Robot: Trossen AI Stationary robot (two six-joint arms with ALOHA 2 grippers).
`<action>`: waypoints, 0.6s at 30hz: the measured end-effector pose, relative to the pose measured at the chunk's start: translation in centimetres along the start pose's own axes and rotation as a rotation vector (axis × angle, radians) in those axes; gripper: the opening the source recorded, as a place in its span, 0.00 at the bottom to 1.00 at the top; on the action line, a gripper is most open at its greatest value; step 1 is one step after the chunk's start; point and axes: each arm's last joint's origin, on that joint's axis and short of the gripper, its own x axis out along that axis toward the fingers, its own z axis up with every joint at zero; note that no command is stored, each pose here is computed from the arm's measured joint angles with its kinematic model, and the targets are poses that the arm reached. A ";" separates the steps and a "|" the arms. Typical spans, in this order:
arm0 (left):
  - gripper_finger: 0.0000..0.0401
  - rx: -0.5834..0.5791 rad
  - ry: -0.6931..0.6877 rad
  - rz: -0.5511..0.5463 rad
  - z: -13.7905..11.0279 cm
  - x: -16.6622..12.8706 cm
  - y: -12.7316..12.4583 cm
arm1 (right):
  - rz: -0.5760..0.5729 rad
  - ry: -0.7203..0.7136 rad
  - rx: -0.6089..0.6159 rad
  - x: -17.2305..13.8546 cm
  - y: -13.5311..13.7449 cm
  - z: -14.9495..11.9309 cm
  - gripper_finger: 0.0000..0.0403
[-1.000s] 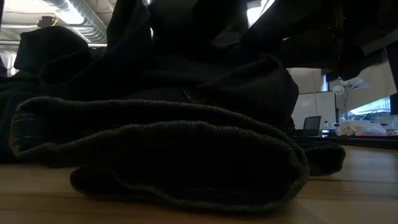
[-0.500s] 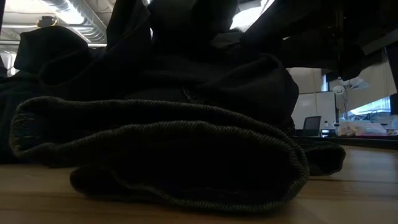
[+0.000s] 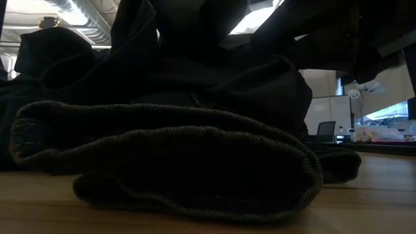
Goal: Sort clothes
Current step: Put the green shirt into the white bin, then put the black pants into the white bin
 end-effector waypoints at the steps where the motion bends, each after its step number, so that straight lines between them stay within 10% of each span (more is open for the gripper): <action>1: 0.39 0.004 0.018 0.000 -0.2 -0.2 0.0 | 0.002 -0.001 0.003 0.0 0.0 0.0 0.47; 18: 0.47 -0.019 0.091 -0.086 0.3 -12.2 -1.0 | 0.004 -0.002 0.007 0.0 0.1 0.0 0.47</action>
